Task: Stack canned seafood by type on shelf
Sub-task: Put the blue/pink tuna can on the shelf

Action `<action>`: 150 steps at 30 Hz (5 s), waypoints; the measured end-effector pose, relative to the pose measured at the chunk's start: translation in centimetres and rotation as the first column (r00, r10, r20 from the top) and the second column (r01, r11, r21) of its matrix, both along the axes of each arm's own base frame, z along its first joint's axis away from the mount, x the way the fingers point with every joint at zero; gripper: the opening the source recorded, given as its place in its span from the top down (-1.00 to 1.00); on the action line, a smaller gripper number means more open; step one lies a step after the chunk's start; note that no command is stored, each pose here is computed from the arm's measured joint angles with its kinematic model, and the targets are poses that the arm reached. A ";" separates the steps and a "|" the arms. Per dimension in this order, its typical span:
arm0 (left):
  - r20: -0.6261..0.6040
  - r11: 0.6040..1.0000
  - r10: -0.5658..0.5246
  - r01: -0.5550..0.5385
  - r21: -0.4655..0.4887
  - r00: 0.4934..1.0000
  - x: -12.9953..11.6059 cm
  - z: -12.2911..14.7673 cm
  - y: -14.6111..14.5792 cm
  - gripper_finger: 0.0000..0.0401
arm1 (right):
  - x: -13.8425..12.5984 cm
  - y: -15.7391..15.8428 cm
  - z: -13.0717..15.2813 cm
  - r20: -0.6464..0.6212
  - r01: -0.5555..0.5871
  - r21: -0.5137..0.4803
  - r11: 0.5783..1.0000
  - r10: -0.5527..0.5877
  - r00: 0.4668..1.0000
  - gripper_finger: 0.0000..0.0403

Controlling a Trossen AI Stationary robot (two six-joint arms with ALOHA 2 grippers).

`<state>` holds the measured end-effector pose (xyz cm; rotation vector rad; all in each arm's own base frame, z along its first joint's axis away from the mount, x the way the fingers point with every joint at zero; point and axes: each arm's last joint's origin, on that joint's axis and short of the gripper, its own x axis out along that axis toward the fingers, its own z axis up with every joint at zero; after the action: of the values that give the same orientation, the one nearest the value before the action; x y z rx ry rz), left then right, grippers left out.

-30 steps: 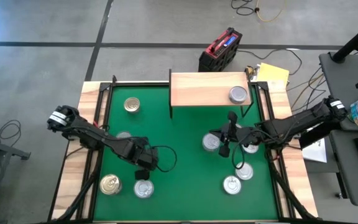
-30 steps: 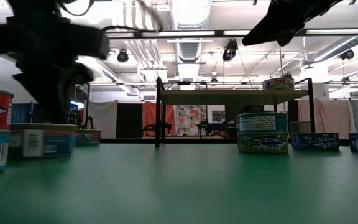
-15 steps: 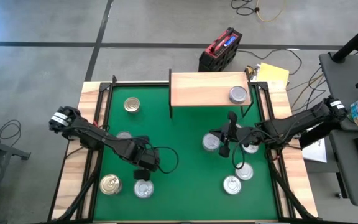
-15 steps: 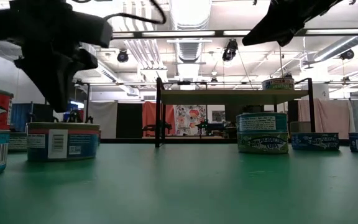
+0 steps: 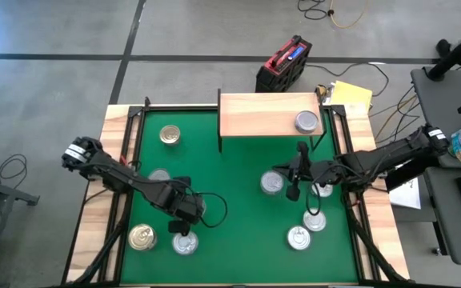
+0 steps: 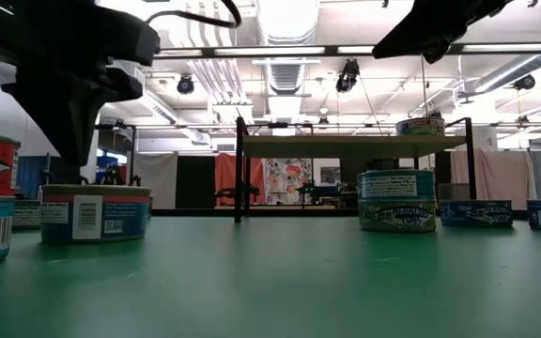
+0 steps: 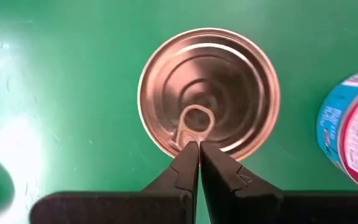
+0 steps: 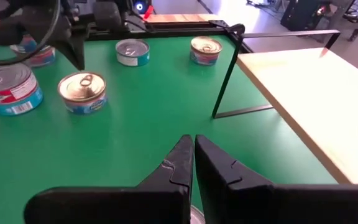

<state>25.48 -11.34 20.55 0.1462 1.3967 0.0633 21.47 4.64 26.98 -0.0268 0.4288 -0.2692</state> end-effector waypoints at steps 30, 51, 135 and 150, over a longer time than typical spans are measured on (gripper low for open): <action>0.153 0.859 0.271 -0.167 -0.484 0.950 0.1 1.6 5.1 1.00 | 0.3 2.4 -1.8 0.111 -0.190 -0.032 0.981 0.192 0.975 0.95; 0.075 0.883 0.357 -0.310 -0.354 0.931 -0.5 0.9 6.9 0.79 | 0.1 2.4 -2.6 0.078 -0.192 -0.040 0.981 0.194 0.978 0.95; 0.358 0.980 -0.085 0.143 -0.138 0.930 0.3 0.4 5.2 1.00 | 0.5 2.5 -4.3 0.056 -0.153 0.047 0.987 0.150 0.987 0.95; 0.287 0.982 -0.066 0.114 -0.151 0.956 -0.7 -0.8 4.7 1.00 | 8.0 3.0 -4.6 0.015 -0.101 0.061 0.993 0.100 0.995 0.95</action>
<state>24.76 -6.63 19.76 0.0588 1.1036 -0.1053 29.42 7.60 22.39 0.0133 0.4225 -0.1567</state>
